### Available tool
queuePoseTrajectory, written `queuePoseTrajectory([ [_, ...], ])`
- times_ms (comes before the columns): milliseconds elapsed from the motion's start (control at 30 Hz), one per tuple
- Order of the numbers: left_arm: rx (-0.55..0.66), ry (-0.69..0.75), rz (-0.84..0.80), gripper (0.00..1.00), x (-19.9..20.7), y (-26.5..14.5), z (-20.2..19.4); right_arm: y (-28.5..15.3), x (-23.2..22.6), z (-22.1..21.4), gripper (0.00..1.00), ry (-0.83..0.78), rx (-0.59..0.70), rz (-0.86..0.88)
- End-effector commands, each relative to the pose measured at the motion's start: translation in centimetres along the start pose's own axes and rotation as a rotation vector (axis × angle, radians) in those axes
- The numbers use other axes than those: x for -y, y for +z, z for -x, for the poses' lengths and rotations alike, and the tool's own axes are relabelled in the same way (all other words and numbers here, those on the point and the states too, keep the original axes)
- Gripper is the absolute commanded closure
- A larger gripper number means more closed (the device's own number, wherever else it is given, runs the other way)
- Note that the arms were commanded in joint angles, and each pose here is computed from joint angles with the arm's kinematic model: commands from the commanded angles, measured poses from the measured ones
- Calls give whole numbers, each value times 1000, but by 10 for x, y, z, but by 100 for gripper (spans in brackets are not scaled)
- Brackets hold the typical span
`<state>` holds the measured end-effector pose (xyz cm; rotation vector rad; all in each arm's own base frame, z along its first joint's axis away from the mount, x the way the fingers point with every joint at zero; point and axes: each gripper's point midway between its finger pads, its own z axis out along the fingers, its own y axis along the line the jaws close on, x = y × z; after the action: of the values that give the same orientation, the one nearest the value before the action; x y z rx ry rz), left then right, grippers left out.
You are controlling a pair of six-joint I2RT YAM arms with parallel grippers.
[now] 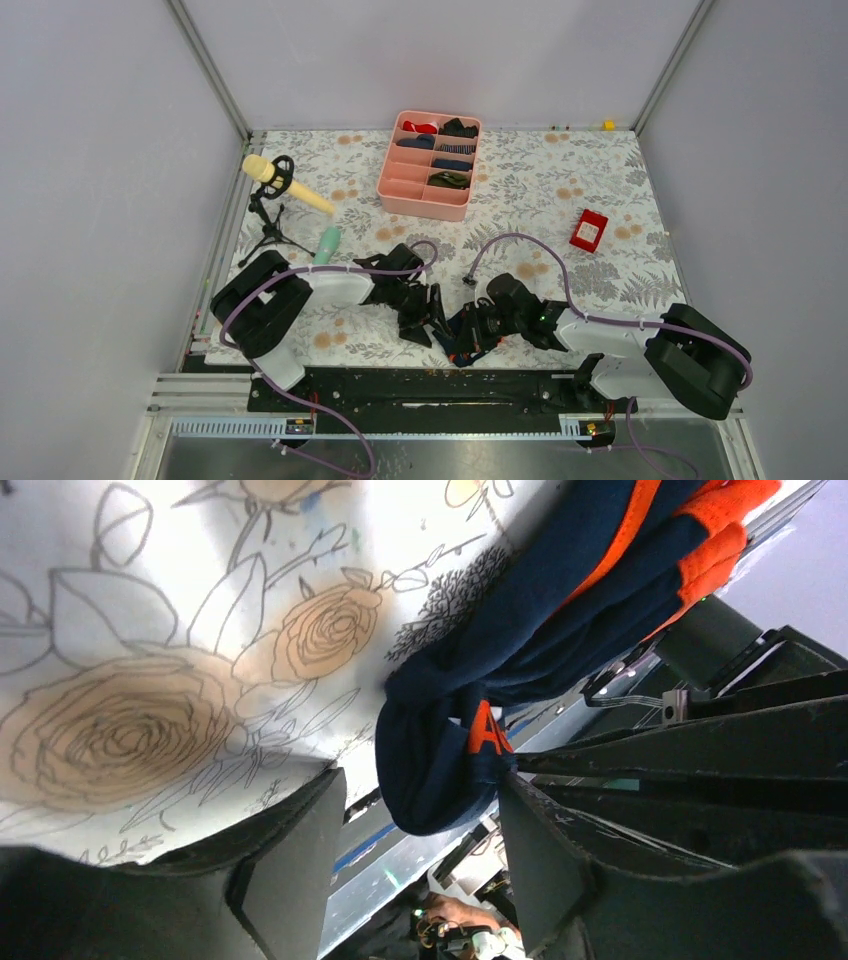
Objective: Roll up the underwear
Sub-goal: Roll the underwear to the center of the board.
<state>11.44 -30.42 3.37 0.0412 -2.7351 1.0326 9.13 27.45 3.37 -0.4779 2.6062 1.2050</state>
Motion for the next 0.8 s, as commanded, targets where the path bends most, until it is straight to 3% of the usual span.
queuePoseTrajectory([
  [0,86,-35,-90,44,20,5,21,1,4,-7,100,8,-37,-10],
  [367,123,-133,-105,49,14,0,15,1,7,-7,100,0,-36,-19],
  [467,111,-126,-114,59,18,-5,12,1,7,-7,100,-2,-36,-19],
  [567,110,-106,-117,61,24,-10,10,1,6,-6,100,-2,-34,-18],
  [700,120,-91,-125,40,32,-13,13,1,5,-5,100,-4,-29,-16],
  [767,117,-93,-121,34,32,-12,15,1,5,-4,100,-5,-27,-16],
])
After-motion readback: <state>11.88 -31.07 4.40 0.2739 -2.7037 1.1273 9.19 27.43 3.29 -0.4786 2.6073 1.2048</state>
